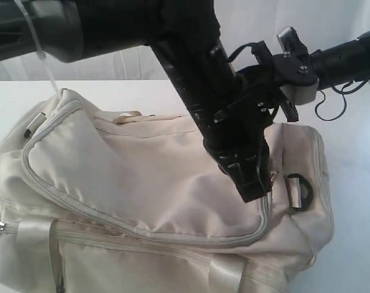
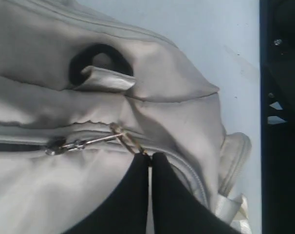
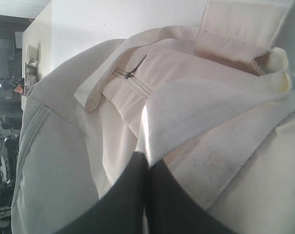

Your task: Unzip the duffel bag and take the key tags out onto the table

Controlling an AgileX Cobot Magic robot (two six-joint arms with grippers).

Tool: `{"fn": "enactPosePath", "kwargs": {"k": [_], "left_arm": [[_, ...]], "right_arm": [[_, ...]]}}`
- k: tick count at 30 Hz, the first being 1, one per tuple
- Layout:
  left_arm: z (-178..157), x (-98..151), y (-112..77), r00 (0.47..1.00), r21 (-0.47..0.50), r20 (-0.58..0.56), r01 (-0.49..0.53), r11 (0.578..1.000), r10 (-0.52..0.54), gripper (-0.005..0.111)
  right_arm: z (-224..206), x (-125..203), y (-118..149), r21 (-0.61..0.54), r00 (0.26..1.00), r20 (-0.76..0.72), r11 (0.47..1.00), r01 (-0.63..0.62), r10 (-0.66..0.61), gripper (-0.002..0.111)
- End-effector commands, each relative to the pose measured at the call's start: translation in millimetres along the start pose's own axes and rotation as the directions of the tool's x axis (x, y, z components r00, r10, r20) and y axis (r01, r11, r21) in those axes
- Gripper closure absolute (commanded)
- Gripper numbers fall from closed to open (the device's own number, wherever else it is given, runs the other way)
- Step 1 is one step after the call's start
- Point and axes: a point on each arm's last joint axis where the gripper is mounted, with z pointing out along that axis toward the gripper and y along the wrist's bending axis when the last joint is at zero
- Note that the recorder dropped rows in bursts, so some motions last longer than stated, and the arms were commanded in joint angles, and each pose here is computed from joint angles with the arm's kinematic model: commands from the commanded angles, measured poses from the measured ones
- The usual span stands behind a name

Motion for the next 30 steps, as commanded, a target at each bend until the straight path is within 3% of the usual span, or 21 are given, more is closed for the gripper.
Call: {"fn": "enactPosePath", "kwargs": {"k": [1, 10, 25, 30], "left_arm": [[13.8, 2.9, -25.9, 0.999, 0.153, -0.051, 0.019, 0.988, -0.012, 0.107], [28.5, 6.8, -51.7, 0.992, 0.224, -0.125, 0.012, 0.974, 0.017, 0.107], [-2.2, 33.3, -78.2, 0.981, 0.189, -0.193, 0.059, 0.98, -0.021, 0.107], [-14.4, 37.5, -86.6, 0.992, 0.154, -0.118, 0.058, 0.986, -0.04, 0.107]], "right_arm": [[-4.5, -4.7, 1.0, -0.006, 0.999, 0.031, 1.0, 0.011, -0.011, 0.108], [-4.5, -4.3, 1.2, -0.008, 1.0, 0.027, 1.0, 0.011, -0.011, 0.108], [-4.5, -4.3, 1.2, -0.008, 1.0, 0.027, 1.0, 0.011, -0.011, 0.108], [-4.5, -4.3, 1.2, -0.008, 1.0, 0.027, 1.0, 0.011, -0.011, 0.108]]}}
